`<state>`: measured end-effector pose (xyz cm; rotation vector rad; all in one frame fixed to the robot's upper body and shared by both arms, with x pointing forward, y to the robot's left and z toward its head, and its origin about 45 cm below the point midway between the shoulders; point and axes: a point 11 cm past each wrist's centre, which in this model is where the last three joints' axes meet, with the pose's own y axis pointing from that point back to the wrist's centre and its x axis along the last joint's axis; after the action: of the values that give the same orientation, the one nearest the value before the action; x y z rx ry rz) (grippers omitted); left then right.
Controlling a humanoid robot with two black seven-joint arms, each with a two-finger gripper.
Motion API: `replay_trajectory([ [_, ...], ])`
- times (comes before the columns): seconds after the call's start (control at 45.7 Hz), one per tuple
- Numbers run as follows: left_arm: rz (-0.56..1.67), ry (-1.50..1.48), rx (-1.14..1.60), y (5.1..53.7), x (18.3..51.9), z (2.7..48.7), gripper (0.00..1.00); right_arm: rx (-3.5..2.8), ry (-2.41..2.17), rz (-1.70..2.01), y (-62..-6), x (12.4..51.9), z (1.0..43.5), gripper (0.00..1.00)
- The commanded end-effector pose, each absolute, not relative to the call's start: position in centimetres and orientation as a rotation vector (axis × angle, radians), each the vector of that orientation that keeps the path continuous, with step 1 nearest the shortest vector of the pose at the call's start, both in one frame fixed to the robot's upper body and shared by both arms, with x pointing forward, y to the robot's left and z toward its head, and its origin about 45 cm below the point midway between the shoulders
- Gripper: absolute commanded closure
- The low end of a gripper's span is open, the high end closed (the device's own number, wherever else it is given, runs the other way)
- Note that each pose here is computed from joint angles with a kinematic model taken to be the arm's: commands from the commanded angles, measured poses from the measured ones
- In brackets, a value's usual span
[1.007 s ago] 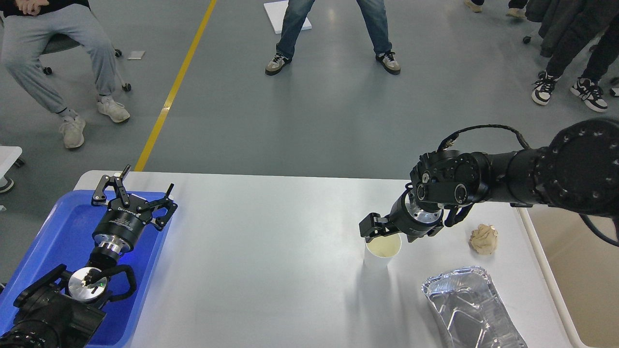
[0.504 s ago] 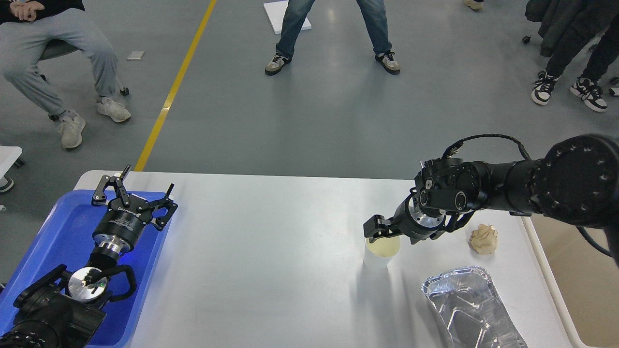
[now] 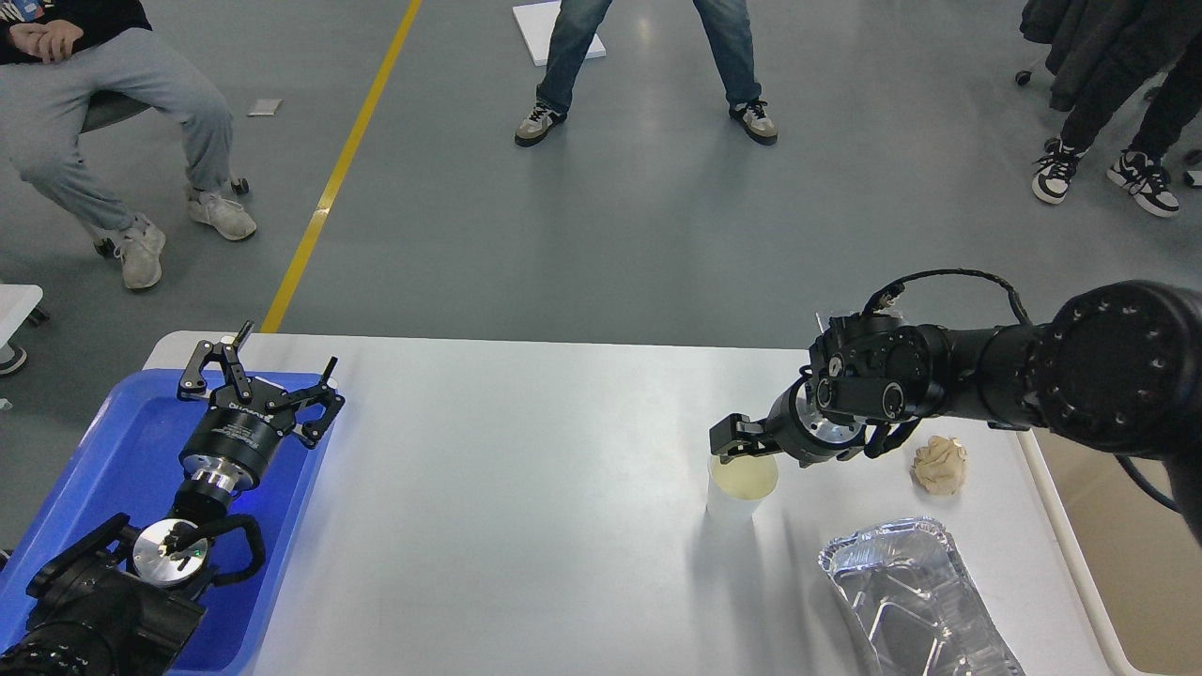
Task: Tidy desktop
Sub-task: 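Close the right gripper around the paper cup rim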
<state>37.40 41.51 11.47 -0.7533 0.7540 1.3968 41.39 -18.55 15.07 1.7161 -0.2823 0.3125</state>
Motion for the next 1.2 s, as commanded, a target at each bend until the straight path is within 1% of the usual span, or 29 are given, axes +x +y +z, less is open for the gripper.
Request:
replay_trajectory([
  [0.0, 1.397, 0.754, -0.753, 41.5, 37.4, 11.5, 0.00, 1.709, -0.290, 0.312, -19.0, 41.1, 14.2, 0.00],
  [0.372, 1.398, 0.753, -0.756, 41.5, 37.4, 11.5, 0.00, 1.702, -0.284, 0.304, -19.2, 40.8, 13.8, 0.00],
  [0.46, 1.398, 0.753, -0.755, 41.5, 37.4, 11.5, 0.00, 1.703, -0.284, 0.301, -19.2, 40.7, 13.7, 0.04],
  [0.504, 1.398, 0.753, -0.755, 41.5, 37.4, 11.5, 0.00, 1.703, -0.282, 0.300, -19.2, 40.7, 13.7, 0.10],
  [0.569, 1.398, 0.753, -0.755, 41.5, 37.4, 11.5, 0.00, 1.704, -0.284, 0.295, -19.2, 40.6, 13.7, 0.14],
  [0.591, 1.398, 0.753, -0.755, 41.5, 37.4, 11.5, 0.00, 1.705, -0.281, 0.293, -19.2, 40.6, 13.7, 0.17],
  [0.679, 1.398, 0.753, -0.755, 41.5, 37.4, 11.5, 0.00, 1.702, -0.268, 0.287, -19.2, 40.3, 13.5, 0.33],
  [0.81, 1.398, 0.753, -0.755, 41.5, 37.4, 11.5, 0.00, 1.695, -0.249, 0.273, -19.4, 39.8, 13.3, 0.65],
  [0.854, 1.398, 0.753, -0.755, 41.5, 37.4, 11.5, 0.00, 1.691, -0.251, 0.272, -19.5, 39.8, 13.4, 0.72],
  [1.007, 1.398, 0.753, -0.755, 41.5, 37.4, 11.5, 0.00, 1.686, -0.259, 0.273, -19.8, 40.1, 13.8, 0.93],
  [1.073, 1.398, 0.753, -0.755, 41.5, 37.4, 11.5, 0.00, 1.685, -0.265, 0.275, -19.9, 40.3, 14.1, 0.99],
  [1.182, 1.398, 0.753, -0.755, 41.5, 37.4, 11.5, 0.00, 1.687, -0.273, 0.276, -19.9, 40.5, 14.3, 1.00],
])
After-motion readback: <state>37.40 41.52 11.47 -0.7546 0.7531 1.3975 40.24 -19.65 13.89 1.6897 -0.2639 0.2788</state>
